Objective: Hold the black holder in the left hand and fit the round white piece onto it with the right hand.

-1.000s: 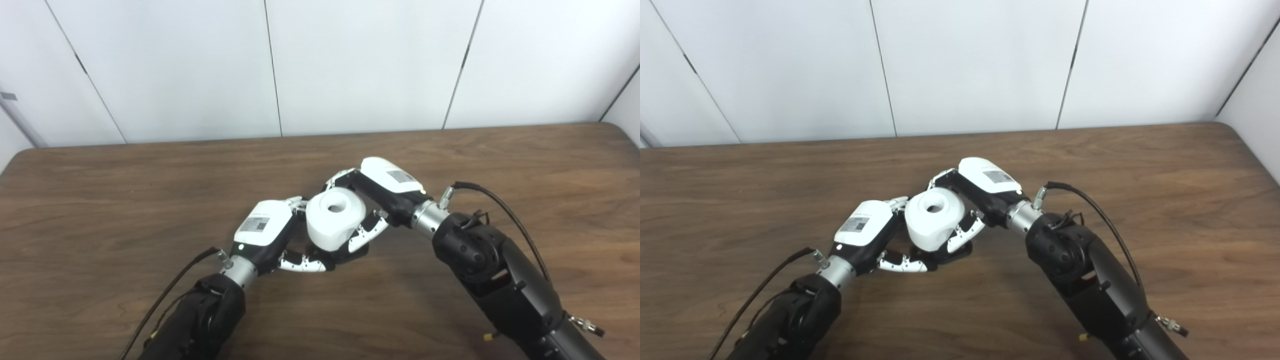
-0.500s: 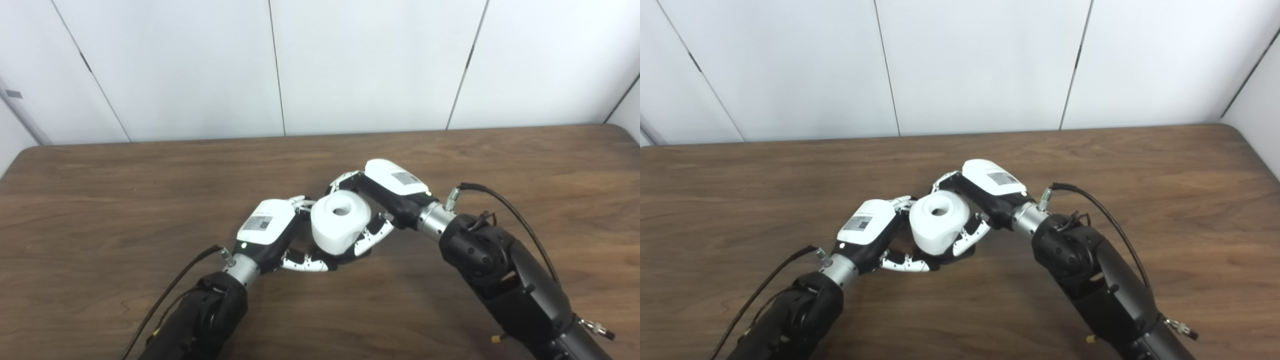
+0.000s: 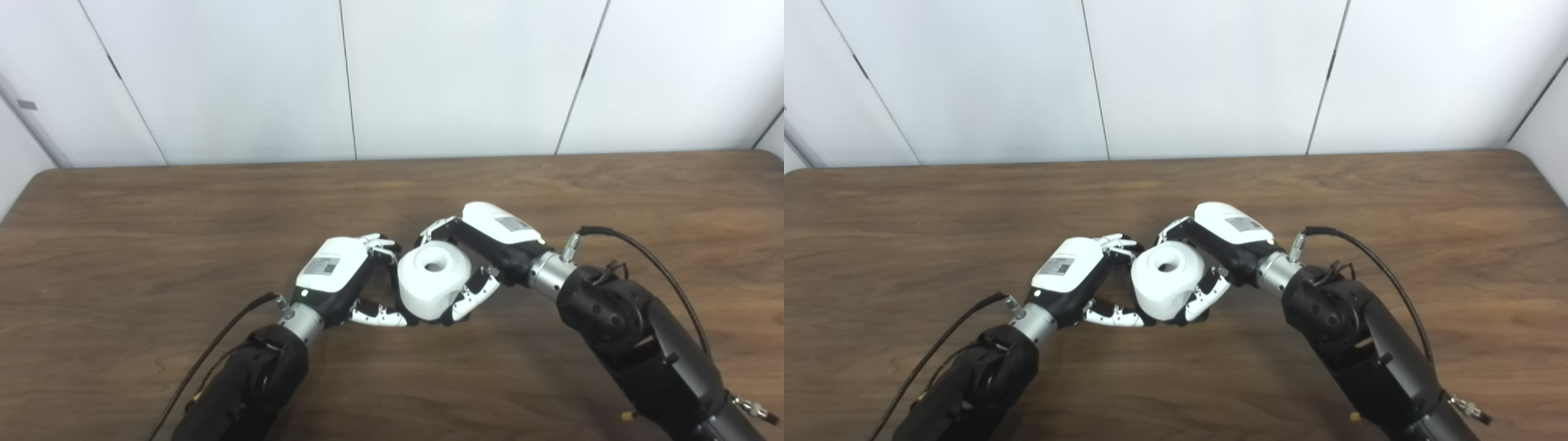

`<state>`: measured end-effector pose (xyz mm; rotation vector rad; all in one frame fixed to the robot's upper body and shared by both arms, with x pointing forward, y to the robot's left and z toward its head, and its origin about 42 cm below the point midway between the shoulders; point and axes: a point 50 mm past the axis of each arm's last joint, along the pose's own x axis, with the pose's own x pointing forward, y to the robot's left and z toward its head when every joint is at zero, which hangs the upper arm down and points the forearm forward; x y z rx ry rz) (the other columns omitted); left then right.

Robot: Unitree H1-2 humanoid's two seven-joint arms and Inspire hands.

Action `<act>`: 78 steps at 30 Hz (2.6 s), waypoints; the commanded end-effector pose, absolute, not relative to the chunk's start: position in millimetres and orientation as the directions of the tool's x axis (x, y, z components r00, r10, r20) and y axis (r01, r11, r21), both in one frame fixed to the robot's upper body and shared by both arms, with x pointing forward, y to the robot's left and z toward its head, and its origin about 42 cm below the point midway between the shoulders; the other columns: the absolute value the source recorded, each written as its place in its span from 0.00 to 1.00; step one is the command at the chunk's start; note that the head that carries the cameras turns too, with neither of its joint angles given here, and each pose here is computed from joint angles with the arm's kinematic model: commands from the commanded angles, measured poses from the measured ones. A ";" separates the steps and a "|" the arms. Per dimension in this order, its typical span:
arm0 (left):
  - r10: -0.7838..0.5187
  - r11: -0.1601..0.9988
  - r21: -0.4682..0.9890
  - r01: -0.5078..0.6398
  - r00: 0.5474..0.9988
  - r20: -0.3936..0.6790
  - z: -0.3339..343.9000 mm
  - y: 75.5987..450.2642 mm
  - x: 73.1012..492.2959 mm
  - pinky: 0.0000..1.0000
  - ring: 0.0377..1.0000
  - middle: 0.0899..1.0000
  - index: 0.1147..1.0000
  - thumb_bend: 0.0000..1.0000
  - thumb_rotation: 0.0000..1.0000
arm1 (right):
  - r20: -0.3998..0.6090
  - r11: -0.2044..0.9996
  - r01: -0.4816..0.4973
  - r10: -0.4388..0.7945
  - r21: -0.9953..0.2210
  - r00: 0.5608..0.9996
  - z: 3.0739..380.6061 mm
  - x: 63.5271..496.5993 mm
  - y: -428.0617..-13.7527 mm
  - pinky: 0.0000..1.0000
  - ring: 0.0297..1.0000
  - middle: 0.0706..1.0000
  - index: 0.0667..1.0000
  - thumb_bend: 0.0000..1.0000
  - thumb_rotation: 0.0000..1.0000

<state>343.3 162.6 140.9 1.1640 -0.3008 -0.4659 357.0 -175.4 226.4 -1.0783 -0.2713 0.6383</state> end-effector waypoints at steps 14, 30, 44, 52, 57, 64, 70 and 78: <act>-0.473 0.268 0.925 0.267 0.873 -0.115 123.2 173.1 335.9 0.83 0.89 0.81 0.42 0.52 0.05 | -0.039 0.469 -0.323 0.519 -0.822 0.854 215.8 353.5 -175.4 0.66 0.77 0.82 1.00 0.86 0.18; -0.483 0.261 0.927 0.268 0.868 -0.115 124.0 166.0 339.6 0.82 0.88 0.81 0.42 0.52 0.05 | 0.019 0.517 -0.278 0.497 -0.809 0.868 221.8 362.0 -169.0 0.68 0.76 0.84 1.00 0.88 0.18; -0.478 0.260 0.930 0.260 0.871 -0.110 126.7 164.2 343.7 0.84 0.89 0.81 0.42 0.52 0.05 | 0.030 0.492 -0.307 0.563 -0.814 0.826 233.3 363.3 -175.7 0.68 0.80 0.87 0.96 0.91 0.20; -0.478 0.267 0.928 0.259 0.872 -0.106 126.3 163.3 343.5 0.85 0.89 0.80 0.42 0.52 0.05 | -0.042 0.412 -0.390 0.641 -0.824 0.766 262.9 359.7 -175.6 0.71 0.87 0.93 0.84 0.97 0.27; -0.477 0.264 0.930 0.255 0.873 -0.104 125.7 162.6 343.9 0.84 0.88 0.80 0.42 0.52 0.05 | -0.046 0.379 -0.380 0.655 -0.844 0.754 270.2 357.6 -175.0 0.71 0.86 0.93 0.85 0.97 0.27; -0.473 0.268 0.929 0.254 0.875 -0.102 124.3 164.3 344.5 0.84 0.89 0.80 0.42 0.52 0.05 | -0.090 0.338 -0.394 0.651 -0.854 0.754 269.2 360.6 -181.5 0.73 0.87 0.94 0.99 0.98 0.27; -0.468 0.273 0.929 0.251 0.878 -0.100 125.5 165.8 343.9 0.85 0.89 0.80 0.42 0.52 0.05 | -0.099 0.331 -0.378 0.625 -0.865 0.774 266.1 363.1 -193.0 0.73 0.88 0.95 1.00 1.00 0.25; -0.474 0.259 0.932 0.254 0.874 -0.106 126.2 166.2 343.8 0.85 0.89 0.81 0.42 0.52 0.05 | -0.103 0.350 -0.379 0.604 -0.857 0.791 271.2 361.8 -208.6 0.62 0.84 1.00 1.00 1.00 0.27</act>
